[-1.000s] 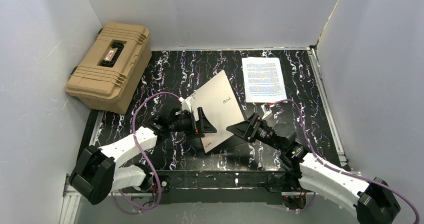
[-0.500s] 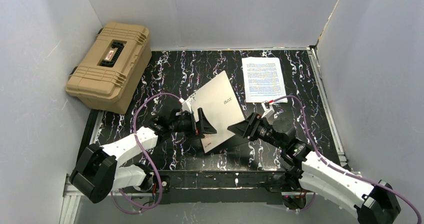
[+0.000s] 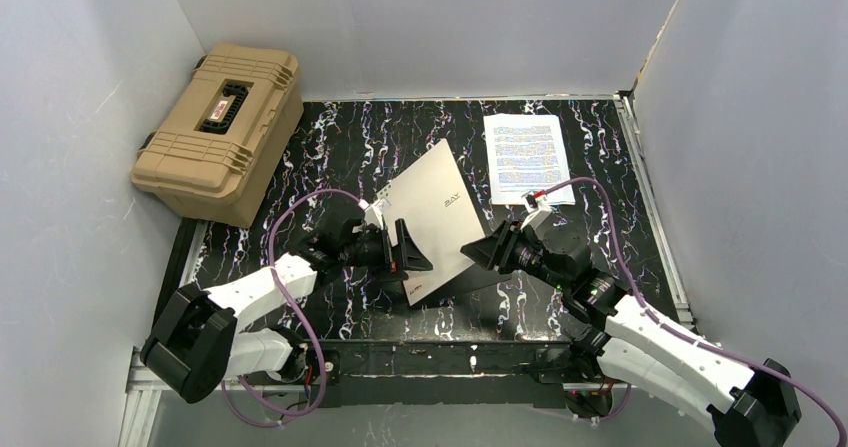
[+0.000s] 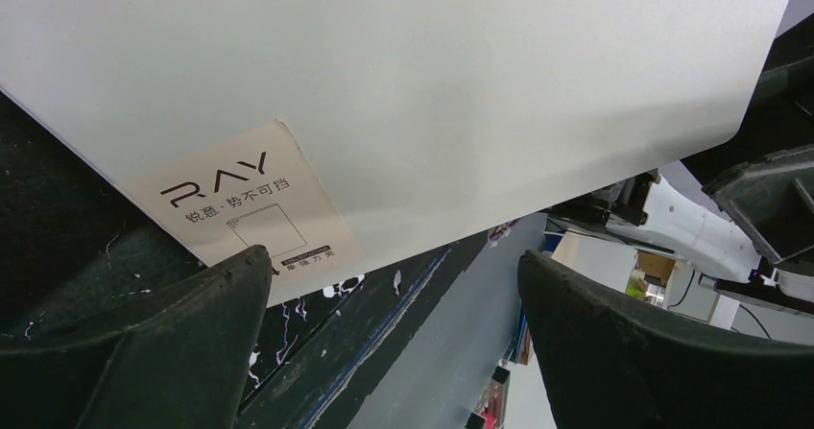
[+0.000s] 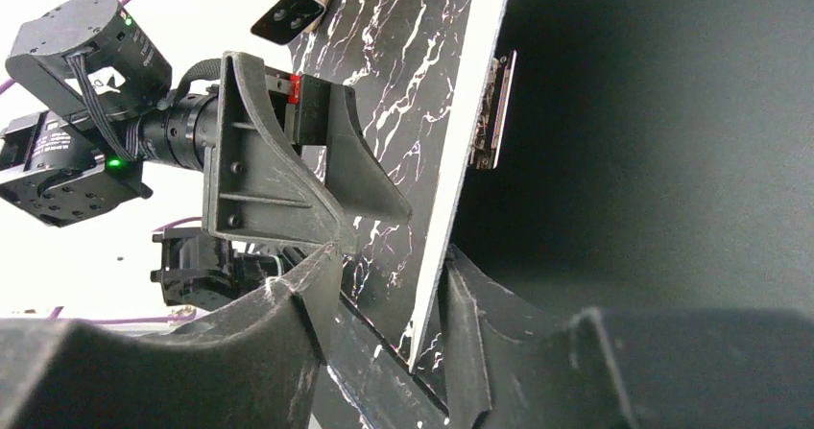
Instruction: Put the files into the folder
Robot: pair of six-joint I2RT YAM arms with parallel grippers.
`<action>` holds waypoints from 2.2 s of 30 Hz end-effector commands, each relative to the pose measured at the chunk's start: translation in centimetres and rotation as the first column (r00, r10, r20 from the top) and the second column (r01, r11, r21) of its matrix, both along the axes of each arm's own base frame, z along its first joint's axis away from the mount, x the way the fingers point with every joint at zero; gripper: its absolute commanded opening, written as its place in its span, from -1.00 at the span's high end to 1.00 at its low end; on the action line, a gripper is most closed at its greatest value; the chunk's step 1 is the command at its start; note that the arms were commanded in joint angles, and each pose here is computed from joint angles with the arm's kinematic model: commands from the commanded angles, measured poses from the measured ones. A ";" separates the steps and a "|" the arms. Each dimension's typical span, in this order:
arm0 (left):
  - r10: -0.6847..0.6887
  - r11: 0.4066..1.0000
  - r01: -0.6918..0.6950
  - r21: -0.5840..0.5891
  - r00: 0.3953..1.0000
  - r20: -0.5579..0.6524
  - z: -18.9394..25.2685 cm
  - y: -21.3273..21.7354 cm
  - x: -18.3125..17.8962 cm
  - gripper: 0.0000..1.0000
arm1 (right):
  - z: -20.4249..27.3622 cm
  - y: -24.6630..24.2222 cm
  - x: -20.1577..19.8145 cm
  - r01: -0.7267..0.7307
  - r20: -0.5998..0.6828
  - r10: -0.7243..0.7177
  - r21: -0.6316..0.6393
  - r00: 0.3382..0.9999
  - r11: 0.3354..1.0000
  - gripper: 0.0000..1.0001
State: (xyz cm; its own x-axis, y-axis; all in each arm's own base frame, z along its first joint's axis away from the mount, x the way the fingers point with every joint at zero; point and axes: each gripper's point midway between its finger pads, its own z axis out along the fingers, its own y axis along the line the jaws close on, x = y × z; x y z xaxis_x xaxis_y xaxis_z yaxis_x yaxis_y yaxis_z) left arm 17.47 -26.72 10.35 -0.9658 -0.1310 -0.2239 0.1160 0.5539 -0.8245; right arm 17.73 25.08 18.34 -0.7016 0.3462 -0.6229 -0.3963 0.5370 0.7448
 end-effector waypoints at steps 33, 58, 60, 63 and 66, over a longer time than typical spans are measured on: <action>0.141 0.967 -0.165 0.193 0.981 0.133 13.9 4.6 3.4 -0.96 | 6.3 0.5 2.9 -0.018 0.235 0.101 -0.330 0.967 0.944 0.97; 0.248 0.935 -0.272 0.229 0.960 0.130 16.7 4.5 10.1 -0.76 | 9.8 4.8 0.5 0.233 0.439 0.104 -0.646 0.893 0.727 0.97; 0.242 0.933 -0.266 0.244 0.962 0.123 16.3 4.5 10.3 -0.69 | 10.0 5.2 -0.1 0.264 0.466 0.107 -0.660 0.878 0.703 0.97; 0.239 0.926 -0.262 0.271 0.964 0.114 15.6 4.7 10.3 -0.61 | 10.3 5.7 -1.1 0.326 0.519 0.117 -0.679 0.847 0.658 0.97; 0.236 0.920 -0.259 0.293 0.965 0.115 15.4 5.1 10.2 -0.50 | 10.2 6.3 -1.6 0.375 0.553 0.127 -0.698 0.823 0.610 0.97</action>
State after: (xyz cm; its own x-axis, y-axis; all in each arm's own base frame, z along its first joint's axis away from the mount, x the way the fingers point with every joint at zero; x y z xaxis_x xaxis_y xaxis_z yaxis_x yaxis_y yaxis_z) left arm 27.97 -22.37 24.84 -0.8932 -0.2981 -0.3366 -0.0223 0.7770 -0.6291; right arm 15.21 31.68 24.54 -0.2817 -0.4079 -0.8685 -0.5800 0.7935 -0.1845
